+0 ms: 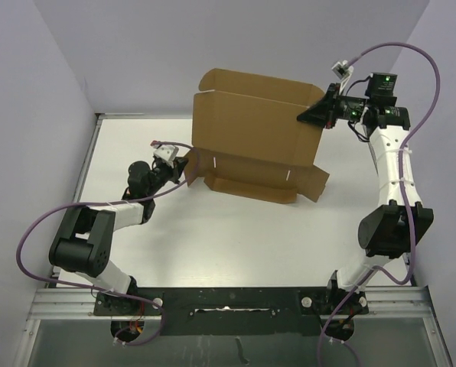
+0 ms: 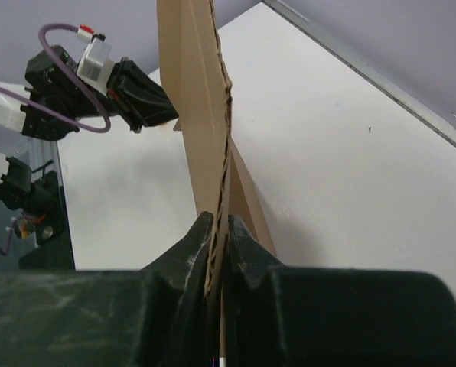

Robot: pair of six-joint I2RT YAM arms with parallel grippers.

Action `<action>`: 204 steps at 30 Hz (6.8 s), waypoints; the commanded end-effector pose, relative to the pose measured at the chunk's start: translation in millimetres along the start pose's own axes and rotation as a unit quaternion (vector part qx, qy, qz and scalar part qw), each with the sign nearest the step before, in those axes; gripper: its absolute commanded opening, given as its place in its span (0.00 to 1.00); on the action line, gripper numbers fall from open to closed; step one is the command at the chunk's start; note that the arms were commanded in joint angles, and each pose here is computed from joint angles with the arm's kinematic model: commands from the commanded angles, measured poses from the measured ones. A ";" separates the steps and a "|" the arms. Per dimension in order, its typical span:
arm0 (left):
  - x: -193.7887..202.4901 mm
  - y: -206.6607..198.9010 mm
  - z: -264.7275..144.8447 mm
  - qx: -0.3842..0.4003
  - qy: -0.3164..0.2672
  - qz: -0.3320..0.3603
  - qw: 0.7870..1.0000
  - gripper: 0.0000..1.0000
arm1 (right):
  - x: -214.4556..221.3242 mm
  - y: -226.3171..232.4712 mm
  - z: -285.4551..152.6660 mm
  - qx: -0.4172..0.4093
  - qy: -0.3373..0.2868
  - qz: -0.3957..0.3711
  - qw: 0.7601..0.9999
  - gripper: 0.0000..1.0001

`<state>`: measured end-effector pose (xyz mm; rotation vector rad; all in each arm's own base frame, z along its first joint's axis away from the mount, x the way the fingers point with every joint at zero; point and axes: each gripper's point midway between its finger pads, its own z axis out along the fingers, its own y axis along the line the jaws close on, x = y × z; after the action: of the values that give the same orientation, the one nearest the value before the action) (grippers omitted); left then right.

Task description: Fold the paper box

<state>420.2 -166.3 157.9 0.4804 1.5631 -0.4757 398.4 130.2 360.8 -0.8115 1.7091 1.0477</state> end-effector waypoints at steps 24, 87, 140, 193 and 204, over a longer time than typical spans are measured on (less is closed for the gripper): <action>-54.3 -30.6 -44.9 0.135 0.010 -0.117 0.984 0.32 | 26.5 -14.9 -16.3 -0.004 -0.008 0.052 0.999 0.00; 11.9 -67.1 11.0 0.366 -0.052 -0.013 0.929 0.48 | 18.1 -2.0 -29.7 -0.010 -0.011 0.046 0.999 0.00; 24.8 -85.4 11.2 0.460 -0.027 -0.016 0.887 0.42 | 22.5 -4.2 -22.3 0.016 0.003 0.030 0.999 0.00; -0.6 -81.7 24.9 0.053 0.041 -0.042 0.997 0.00 | -6.3 14.0 0.1 0.058 -0.015 0.044 0.997 0.00; -6.0 -104.5 -82.4 0.029 0.303 -0.156 0.940 0.00 | 22.2 -30.9 4.7 0.131 -0.007 0.080 0.988 0.00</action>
<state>351.1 -216.5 167.3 0.4817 1.9828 -0.5732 392.4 134.6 356.3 -0.5716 1.8516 1.0143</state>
